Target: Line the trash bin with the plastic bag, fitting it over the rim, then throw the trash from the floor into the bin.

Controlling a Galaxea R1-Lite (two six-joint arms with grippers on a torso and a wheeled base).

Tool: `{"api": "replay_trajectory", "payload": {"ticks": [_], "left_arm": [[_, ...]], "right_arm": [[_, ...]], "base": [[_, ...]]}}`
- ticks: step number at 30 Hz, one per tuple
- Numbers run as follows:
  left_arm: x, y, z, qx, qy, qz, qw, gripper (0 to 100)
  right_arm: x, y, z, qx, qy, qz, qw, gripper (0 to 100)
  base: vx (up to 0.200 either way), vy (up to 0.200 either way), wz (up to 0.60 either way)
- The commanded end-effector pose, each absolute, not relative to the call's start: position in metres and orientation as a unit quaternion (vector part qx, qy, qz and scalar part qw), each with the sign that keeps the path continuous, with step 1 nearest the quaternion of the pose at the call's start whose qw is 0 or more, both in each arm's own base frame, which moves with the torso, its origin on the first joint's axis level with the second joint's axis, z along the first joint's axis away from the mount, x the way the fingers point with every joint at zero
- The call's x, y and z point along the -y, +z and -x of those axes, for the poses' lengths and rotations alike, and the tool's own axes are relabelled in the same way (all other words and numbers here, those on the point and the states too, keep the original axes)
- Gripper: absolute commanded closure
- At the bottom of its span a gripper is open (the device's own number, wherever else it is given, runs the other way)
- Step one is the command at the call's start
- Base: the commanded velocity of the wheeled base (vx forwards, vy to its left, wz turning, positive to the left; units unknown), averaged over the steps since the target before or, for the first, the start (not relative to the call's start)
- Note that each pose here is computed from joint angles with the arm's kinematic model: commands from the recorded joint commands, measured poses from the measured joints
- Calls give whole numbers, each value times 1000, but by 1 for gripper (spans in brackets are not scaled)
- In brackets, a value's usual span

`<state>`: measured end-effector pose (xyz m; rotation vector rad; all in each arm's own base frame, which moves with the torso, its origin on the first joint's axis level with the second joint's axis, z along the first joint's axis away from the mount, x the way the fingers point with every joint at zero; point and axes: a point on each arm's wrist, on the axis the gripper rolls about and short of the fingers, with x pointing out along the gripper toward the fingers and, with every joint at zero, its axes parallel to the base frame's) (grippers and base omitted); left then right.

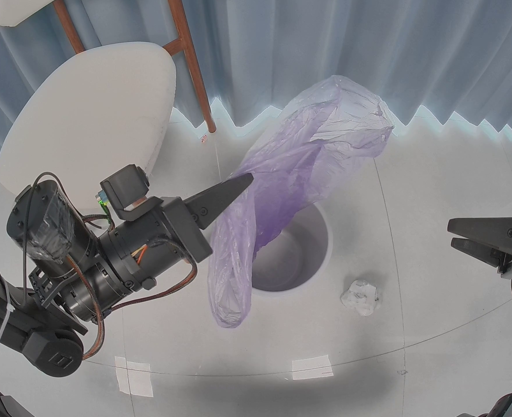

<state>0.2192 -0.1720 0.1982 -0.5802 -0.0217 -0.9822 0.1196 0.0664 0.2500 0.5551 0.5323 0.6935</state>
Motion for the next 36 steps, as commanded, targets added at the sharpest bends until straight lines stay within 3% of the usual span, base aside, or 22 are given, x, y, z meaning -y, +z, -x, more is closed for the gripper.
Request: {"api": "replay_trajectory", "payload": {"ticks": [1,16,24,36], "left_arm": [[172,197,-218,8,-466,275,841,100],[171,196,-218,6,-464,274,843,100],[173,194,-217,3,-466,273,842,100],[173,194,-217,2,-466,273,842,100]], "right_arm": [[-66,248,-119,-256,331,-267,868,0],[-78,227,-148,-297,304,-282,860,0],[-80,225,-160,-271,289,-318,861,0],[-85,219,-173,-296,267,-339,852,0]], "base": [[0,0,0],[0,0,0],[0,0,0],[0,0,0]]}}
